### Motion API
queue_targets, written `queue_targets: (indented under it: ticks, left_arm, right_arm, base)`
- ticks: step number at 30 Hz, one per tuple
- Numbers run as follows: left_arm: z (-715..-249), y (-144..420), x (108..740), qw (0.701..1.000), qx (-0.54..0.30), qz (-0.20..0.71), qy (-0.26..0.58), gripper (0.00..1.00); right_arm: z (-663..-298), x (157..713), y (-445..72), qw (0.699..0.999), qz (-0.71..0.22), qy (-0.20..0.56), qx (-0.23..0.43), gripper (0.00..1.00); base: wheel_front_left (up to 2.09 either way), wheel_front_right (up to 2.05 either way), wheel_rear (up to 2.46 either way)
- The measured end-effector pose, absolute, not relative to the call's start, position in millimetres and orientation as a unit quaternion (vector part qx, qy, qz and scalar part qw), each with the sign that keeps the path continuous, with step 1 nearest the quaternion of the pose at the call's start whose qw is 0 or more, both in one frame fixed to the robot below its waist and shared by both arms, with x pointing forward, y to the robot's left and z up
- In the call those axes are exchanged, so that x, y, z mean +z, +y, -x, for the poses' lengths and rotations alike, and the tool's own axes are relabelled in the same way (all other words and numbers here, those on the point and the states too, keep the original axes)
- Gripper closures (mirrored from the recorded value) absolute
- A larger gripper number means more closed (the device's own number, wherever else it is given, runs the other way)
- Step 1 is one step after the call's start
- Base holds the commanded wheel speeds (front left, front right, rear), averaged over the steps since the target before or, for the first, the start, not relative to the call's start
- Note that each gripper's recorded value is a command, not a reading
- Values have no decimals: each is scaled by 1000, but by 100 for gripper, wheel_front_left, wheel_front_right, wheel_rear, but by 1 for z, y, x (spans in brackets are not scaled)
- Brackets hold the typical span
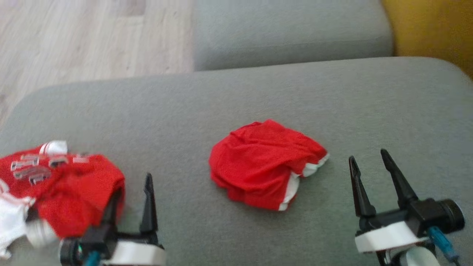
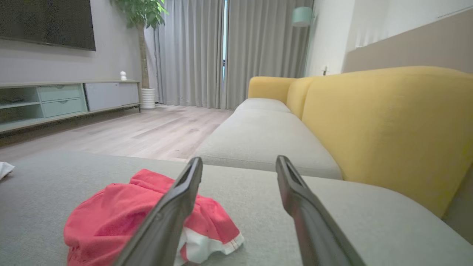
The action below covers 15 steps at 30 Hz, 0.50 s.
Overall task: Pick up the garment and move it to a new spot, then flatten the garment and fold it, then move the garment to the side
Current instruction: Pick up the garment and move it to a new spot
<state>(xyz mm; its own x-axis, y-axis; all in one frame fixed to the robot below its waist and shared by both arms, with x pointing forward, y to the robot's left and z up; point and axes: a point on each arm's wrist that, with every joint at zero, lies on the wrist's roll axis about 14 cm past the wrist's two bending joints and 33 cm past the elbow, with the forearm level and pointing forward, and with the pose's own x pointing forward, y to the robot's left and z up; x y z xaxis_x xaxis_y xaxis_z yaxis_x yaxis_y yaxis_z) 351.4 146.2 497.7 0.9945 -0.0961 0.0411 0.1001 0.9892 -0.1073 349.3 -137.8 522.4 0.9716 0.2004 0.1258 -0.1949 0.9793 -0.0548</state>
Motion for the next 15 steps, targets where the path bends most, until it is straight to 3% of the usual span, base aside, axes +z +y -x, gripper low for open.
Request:
queue_targets:
  ticks: [7,15]
  left_arm:
    - [-323,115,477,997,-73,37,11,0]
    - [-316,113,462,997,-68,20,33,0]
  right_arm:
    - [-322,514,-161,997,20,-54,61,0]
    - [-318,513,-164,997,15,-53,56,0]
  base:
    - [0,0,0]
    - [0,0,0]
